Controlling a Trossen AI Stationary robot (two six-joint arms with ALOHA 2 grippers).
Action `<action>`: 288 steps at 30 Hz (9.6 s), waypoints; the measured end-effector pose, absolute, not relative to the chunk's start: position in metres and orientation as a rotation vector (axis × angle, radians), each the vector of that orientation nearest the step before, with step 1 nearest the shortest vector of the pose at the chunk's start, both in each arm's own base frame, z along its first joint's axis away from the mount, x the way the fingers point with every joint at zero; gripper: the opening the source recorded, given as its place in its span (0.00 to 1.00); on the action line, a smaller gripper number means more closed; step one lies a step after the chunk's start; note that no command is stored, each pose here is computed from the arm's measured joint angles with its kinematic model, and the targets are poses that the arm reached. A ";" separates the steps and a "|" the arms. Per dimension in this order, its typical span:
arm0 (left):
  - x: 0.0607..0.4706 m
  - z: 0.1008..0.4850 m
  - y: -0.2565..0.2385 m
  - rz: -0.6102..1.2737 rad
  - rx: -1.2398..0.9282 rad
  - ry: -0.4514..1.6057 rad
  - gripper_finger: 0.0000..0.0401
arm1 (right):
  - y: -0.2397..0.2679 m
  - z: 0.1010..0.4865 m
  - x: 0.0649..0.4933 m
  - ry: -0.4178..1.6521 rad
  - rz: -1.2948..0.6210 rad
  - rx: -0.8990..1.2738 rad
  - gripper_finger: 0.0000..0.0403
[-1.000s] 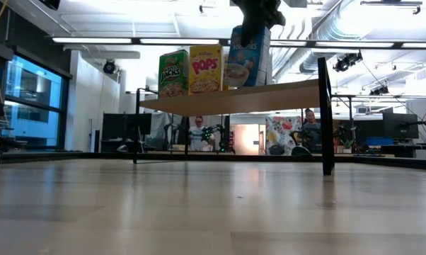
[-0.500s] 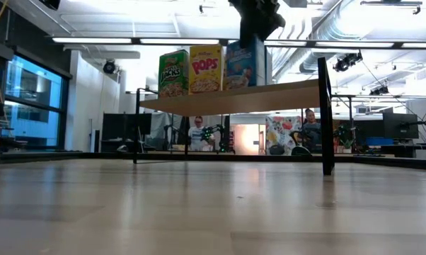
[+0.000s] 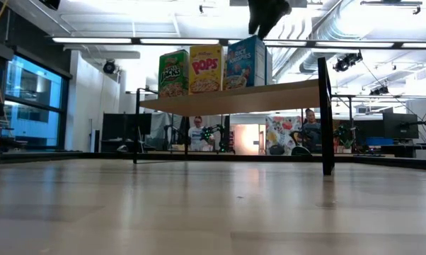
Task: Stack cereal on shelf
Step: Put the blue cereal box aligned with the blue cereal box on the shelf, then return to Home Position
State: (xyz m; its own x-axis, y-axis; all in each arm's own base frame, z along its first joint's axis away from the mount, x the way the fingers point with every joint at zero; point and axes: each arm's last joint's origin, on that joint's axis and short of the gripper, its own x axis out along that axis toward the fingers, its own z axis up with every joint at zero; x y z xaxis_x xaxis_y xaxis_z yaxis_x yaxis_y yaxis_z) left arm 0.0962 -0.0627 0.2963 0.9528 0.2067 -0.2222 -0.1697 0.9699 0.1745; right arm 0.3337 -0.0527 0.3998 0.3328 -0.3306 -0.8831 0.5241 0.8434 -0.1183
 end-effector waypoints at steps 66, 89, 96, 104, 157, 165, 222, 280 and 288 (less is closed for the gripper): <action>0.129 0.205 -0.007 -0.322 0.121 0.194 0.00 | 0.063 0.298 0.146 0.266 -0.004 0.127 0.00; 0.114 0.154 -0.001 -0.199 -0.014 0.159 0.00 | 0.069 0.293 0.132 0.299 -0.087 0.149 0.00; 0.114 0.154 -0.001 -0.200 -0.014 0.158 0.00 | 0.070 0.292 0.134 0.272 -0.075 0.106 0.00; 0.114 0.154 -0.001 -0.197 -0.014 0.158 0.00 | 0.063 0.242 0.141 0.104 0.095 0.111 0.00; 0.113 0.147 0.000 -0.166 -0.022 0.230 0.00 | 0.007 0.163 0.102 0.059 0.107 0.178 0.00; 0.108 0.156 -0.001 -0.162 -0.006 0.130 0.00 | 0.007 0.163 0.102 0.058 0.107 0.183 0.00; 0.096 0.180 -0.004 -0.174 0.026 -0.140 0.00 | 0.007 0.163 0.102 0.059 0.107 0.182 0.00; 0.096 0.180 -0.008 -0.217 0.023 -0.141 0.00 | 0.007 0.163 0.102 0.060 0.107 0.182 0.00; 0.096 0.180 -0.008 -0.217 0.023 -0.140 0.00 | 0.007 0.163 0.102 0.059 0.107 0.182 0.00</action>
State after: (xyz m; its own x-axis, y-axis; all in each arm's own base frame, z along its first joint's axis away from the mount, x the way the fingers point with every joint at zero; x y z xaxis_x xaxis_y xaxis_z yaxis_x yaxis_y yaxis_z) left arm 0.0956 -0.0076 0.1799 0.9668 -0.2163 0.1363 0.2130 0.9763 0.0381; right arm 0.1016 0.0073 0.1625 0.9925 0.1117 -0.0492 -0.1009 0.9777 0.1840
